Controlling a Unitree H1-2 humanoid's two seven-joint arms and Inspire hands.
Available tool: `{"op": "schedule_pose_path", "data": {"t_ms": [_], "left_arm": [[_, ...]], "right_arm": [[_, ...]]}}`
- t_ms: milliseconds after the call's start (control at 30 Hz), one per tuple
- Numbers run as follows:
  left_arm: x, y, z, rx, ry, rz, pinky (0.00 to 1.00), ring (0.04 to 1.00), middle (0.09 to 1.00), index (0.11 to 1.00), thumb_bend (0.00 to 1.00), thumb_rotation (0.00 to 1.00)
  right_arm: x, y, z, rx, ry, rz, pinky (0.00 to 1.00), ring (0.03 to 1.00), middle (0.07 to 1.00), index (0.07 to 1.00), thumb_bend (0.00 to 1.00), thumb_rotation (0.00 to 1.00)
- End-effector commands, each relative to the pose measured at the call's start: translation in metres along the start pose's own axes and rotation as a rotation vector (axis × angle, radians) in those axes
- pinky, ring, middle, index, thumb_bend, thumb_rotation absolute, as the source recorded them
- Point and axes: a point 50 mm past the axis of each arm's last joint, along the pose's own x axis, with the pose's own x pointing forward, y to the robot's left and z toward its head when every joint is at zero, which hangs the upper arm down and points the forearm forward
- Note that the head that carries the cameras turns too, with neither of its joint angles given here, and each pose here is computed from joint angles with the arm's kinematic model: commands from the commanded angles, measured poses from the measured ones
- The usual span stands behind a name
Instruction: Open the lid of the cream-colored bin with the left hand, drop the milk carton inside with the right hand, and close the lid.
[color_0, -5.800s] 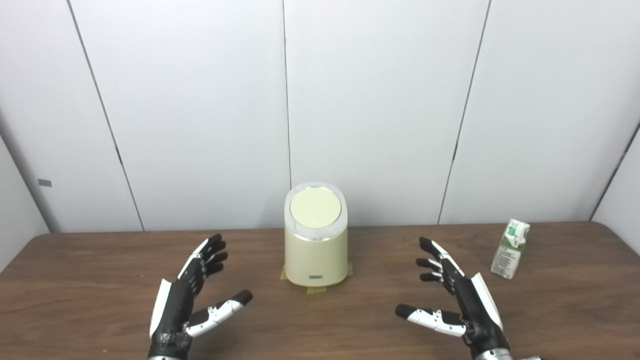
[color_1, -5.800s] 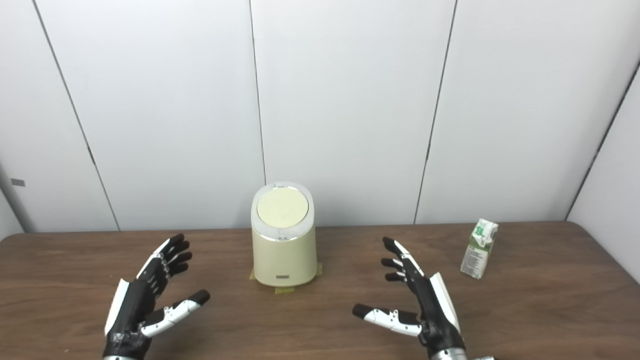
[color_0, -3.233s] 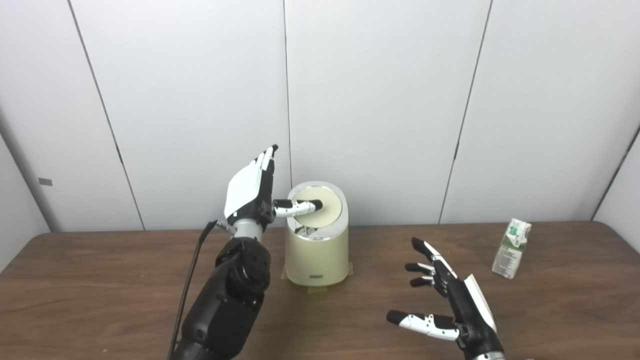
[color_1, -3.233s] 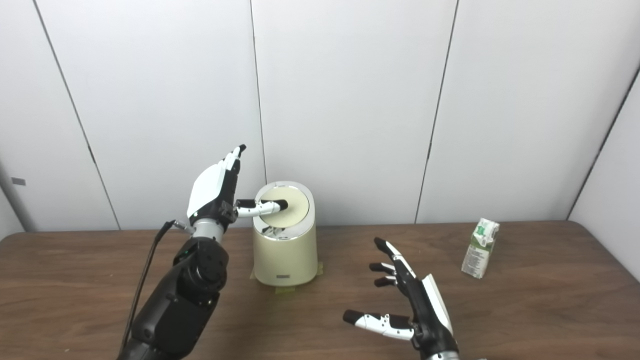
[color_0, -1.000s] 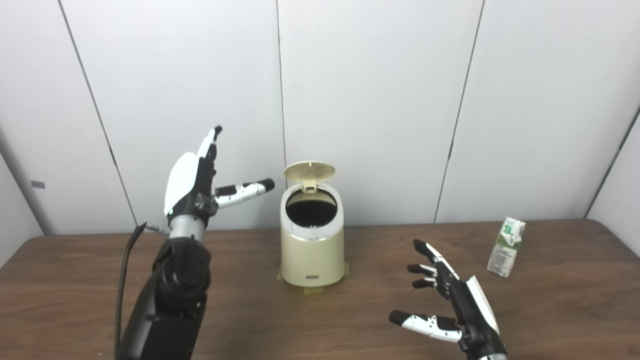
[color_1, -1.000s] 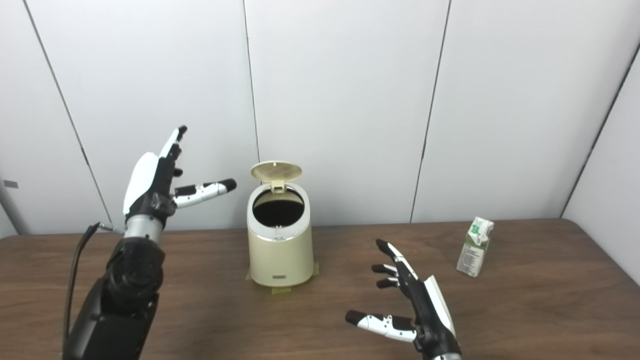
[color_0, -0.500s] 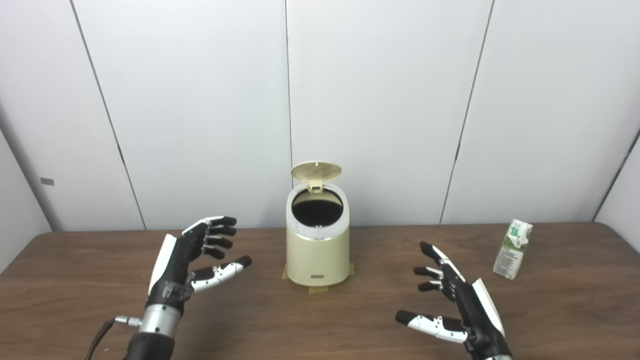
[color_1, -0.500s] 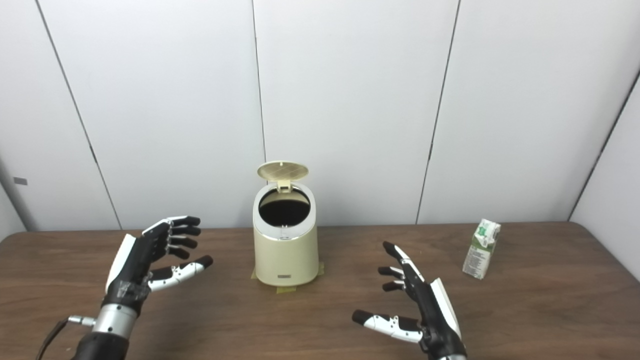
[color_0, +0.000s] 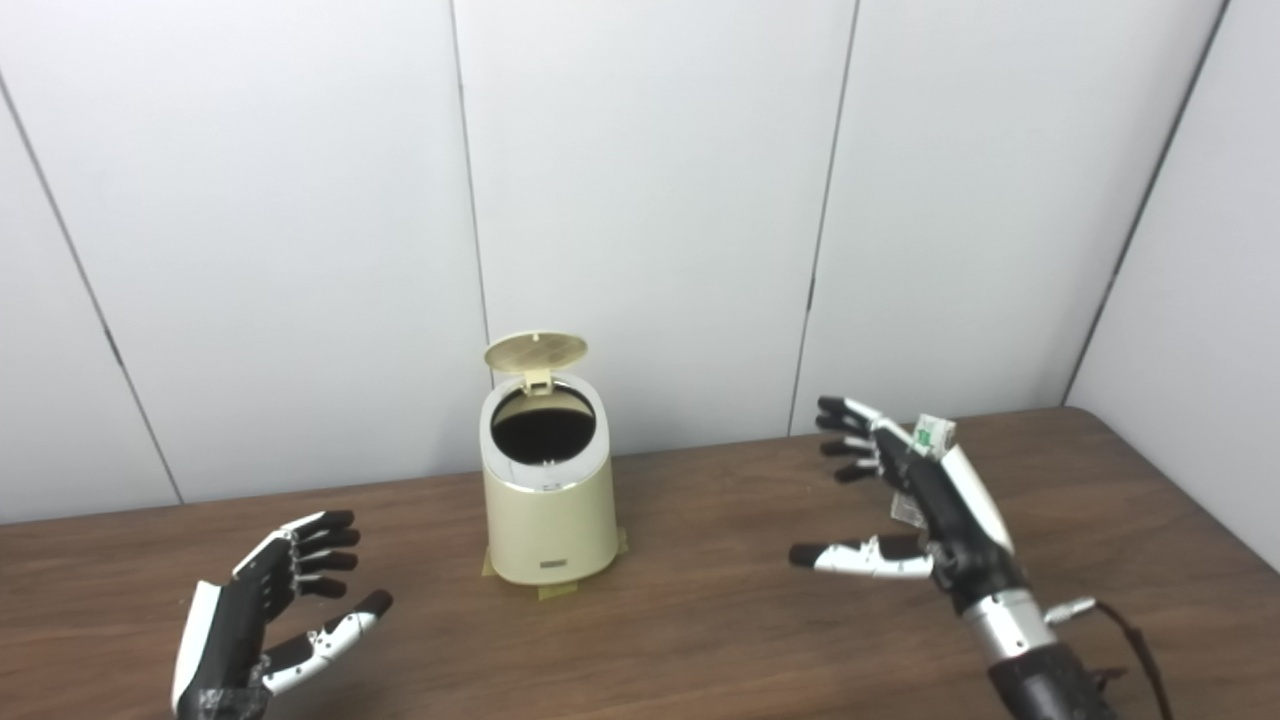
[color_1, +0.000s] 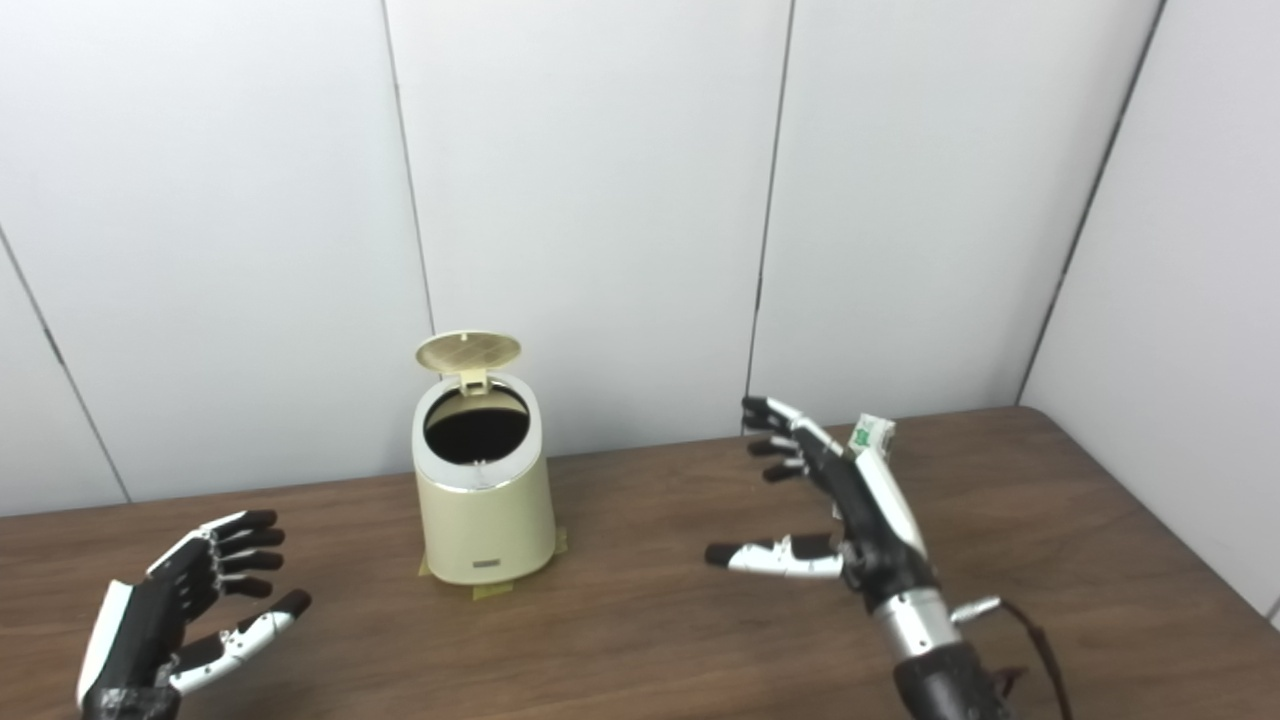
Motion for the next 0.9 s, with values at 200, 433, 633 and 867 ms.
{"op": "schedule_pose_path", "data": {"t_ms": [200, 433, 633, 867], "left_arm": [[0.016, 0.017, 0.011, 0.033, -0.061, 0.026, 0.59, 0.675, 0.726, 0.736, 0.63, 0.0], [0.02, 0.028, 0.008, 0.055, -0.07, 0.036, 0.56, 0.638, 0.697, 0.715, 0.65, 0.0], [0.019, 0.035, 0.015, 0.094, -0.049, 0.032, 0.58, 0.657, 0.71, 0.715, 0.63, 0.0], [0.017, 0.042, 0.017, 0.041, -0.043, 0.044, 0.58, 0.676, 0.721, 0.716, 0.6, 0.0]], "right_arm": [[0.033, -0.062, 0.006, -0.194, 0.002, -0.16, 0.64, 0.796, 0.86, 0.889, 0.75, 0.16], [0.053, -0.087, -0.009, -0.24, 0.069, -0.151, 0.78, 0.902, 0.945, 0.945, 0.87, 0.2], [0.077, -0.096, -0.026, -0.139, 0.204, -0.067, 0.82, 0.955, 0.994, 0.981, 0.87, 0.23], [0.093, -0.093, -0.065, -0.042, 0.294, 0.029, 0.88, 0.999, 1.0, 1.0, 0.81, 0.13]]}}
